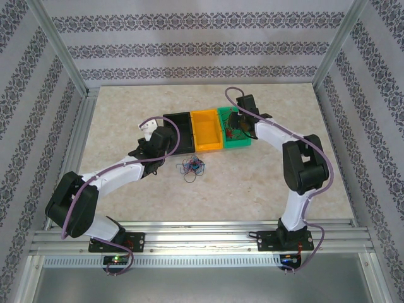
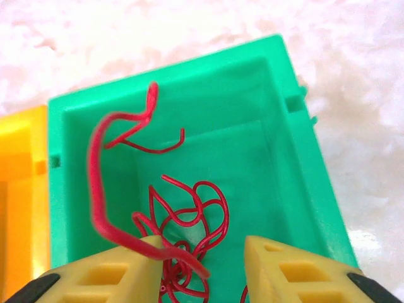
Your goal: Untangle the cables
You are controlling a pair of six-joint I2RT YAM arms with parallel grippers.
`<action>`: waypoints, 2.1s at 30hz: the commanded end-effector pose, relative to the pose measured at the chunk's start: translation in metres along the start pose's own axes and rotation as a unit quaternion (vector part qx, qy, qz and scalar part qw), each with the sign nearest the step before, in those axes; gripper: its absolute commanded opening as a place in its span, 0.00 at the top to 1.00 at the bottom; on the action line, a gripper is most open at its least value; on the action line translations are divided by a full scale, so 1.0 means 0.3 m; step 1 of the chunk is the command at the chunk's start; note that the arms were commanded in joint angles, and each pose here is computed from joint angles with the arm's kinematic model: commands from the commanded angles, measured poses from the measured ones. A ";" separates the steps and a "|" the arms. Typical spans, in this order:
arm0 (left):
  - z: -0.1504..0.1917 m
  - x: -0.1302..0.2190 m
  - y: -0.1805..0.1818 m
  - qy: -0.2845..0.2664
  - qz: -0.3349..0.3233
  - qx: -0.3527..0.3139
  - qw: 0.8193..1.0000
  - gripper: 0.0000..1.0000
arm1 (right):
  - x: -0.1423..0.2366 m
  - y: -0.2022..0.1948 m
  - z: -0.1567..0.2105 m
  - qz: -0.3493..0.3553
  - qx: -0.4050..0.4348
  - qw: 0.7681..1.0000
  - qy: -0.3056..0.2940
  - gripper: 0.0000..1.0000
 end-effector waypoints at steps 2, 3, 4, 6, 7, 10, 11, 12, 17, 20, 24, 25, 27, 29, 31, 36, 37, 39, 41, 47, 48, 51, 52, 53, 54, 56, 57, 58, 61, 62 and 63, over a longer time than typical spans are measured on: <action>-0.013 0.019 -0.037 -0.005 0.026 0.002 1.000 0.18 | 0.059 -0.018 -0.026 0.025 -0.007 0.999 -0.030 0.55; -0.014 0.020 -0.037 -0.005 0.026 0.001 1.000 0.18 | 0.069 -0.021 -0.027 0.026 -0.008 0.999 -0.034 0.54; -0.014 0.020 -0.038 -0.005 0.027 0.000 1.000 0.18 | 0.076 -0.023 -0.028 0.026 -0.009 0.999 -0.037 0.53; -0.011 0.020 -0.039 -0.002 0.029 -0.004 1.000 0.18 | 0.102 -0.024 -0.027 0.025 -0.008 0.999 -0.045 0.53; -0.009 0.020 -0.041 0.001 0.032 -0.009 0.999 0.18 | 0.115 -0.024 -0.026 0.022 -0.008 0.998 -0.050 0.53; 0.012 0.019 -0.050 0.021 0.049 -0.038 0.998 0.18 | 0.175 0.002 -0.010 -0.003 0.010 0.998 -0.066 0.53; 0.026 0.018 -0.052 0.032 0.058 -0.053 0.996 0.18 | 0.197 0.030 0.006 -0.025 0.023 0.997 -0.068 0.54; 0.041 0.017 -0.051 0.046 0.064 -0.067 0.995 0.18 | 0.218 0.069 0.028 -0.054 0.041 0.995 -0.066 0.54; 0.107 0.023 -0.028 0.107 0.088 -0.113 0.984 0.18 | 0.291 0.318 0.222 -0.209 0.154 0.966 -0.007 0.55; 0.134 0.025 -0.002 0.135 0.088 -0.113 0.980 0.19 | 0.322 0.450 0.346 -0.290 0.193 0.937 0.037 0.58; 0.150 0.024 0.024 0.152 0.086 -0.092 0.980 0.21 | 0.328 0.561 0.456 -0.337 0.235 0.908 0.082 0.60; 0.152 0.025 0.027 0.154 0.086 -0.090 0.980 0.21 | 0.321 0.572 0.471 -0.335 0.242 0.906 0.088 0.60; 0.155 0.028 0.027 0.157 0.091 -0.092 0.979 0.21 | 0.303 0.583 0.483 -0.326 0.248 0.907 0.094 0.61; 0.158 0.031 0.030 0.160 0.092 -0.095 0.978 0.21 | 0.289 0.582 0.479 -0.315 0.247 0.911 0.093 0.61; 0.159 0.036 0.034 0.160 0.092 -0.099 0.978 0.21 | 0.279 0.577 0.474 -0.301 0.253 0.915 0.091 0.61; 0.171 0.042 0.044 0.168 0.097 -0.103 0.976 0.21 | 0.277 0.570 0.456 -0.293 0.264 0.915 0.088 0.62; 0.176 0.041 0.045 0.171 0.097 -0.103 0.975 0.21 | 0.283 0.572 0.451 -0.298 0.264 0.913 0.085 0.62; 0.185 0.039 0.049 0.177 0.097 -0.103 0.974 0.21 | 0.297 0.567 0.433 -0.296 0.263 0.915 0.075 0.62; 0.190 0.037 0.053 0.180 0.094 -0.102 0.974 0.21 | 0.312 0.557 0.414 -0.292 0.261 0.918 0.066 0.62; 0.191 0.033 0.055 0.176 0.092 -0.097 0.975 0.21 | 0.309 0.533 0.395 -0.279 0.259 0.923 0.063 0.62; 0.191 0.032 0.055 0.176 0.092 -0.096 0.975 0.21 | 0.305 0.532 0.395 -0.275 0.260 0.923 0.064 0.62; 0.193 0.032 0.054 0.177 0.092 -0.097 0.975 0.21 | 0.287 0.530 0.397 -0.272 0.263 0.923 0.071 0.62; 0.192 0.033 0.054 0.177 0.092 -0.097 0.975 0.21 | 0.277 0.529 0.401 -0.271 0.263 0.923 0.075 0.62; 0.192 0.034 0.054 0.177 0.093 -0.097 0.975 0.21 | 0.269 0.531 0.404 -0.271 0.263 0.923 0.079 0.62; 0.192 0.035 0.055 0.177 0.094 -0.098 0.975 0.21 | 0.260 0.534 0.409 -0.272 0.263 0.922 0.082 0.62; 0.188 0.039 0.055 0.176 0.096 -0.099 0.975 0.21 | 0.244 0.537 0.415 -0.272 0.261 0.922 0.086 0.62; 0.188 0.042 0.055 0.175 0.098 -0.101 0.974 0.21 | 0.236 0.541 0.418 -0.273 0.260 0.922 0.089 0.63; 0.189 0.043 0.057 0.176 0.099 -0.103 0.974 0.21 | 0.230 0.546 0.418 -0.275 0.259 0.922 0.090 0.63; 0.192 0.046 0.061 0.179 0.099 -0.107 0.973 0.21 | 0.219 0.557 0.415 -0.280 0.254 0.921 0.092 0.67; 0.197 0.048 0.061 0.182 0.101 -0.109 0.972 0.21 | 0.217 0.560 0.414 -0.282 0.253 0.921 0.091 0.70; 0.200 0.049 0.062 0.185 0.104 -0.111 0.971 0.21 | 0.217 0.561 0.411 -0.282 0.253 0.921 0.089 0.74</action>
Point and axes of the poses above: each hand's point on the last joint's axis, 136 mm out from that joint toward the fingers, its own x axis back along the fingers, its own y axis along the line the jaws close on, z = x × y, the point moved 6 cm from there along x, back along the fingers, and after that the axes turned 13 degrees about x, right-handed, at the moved point
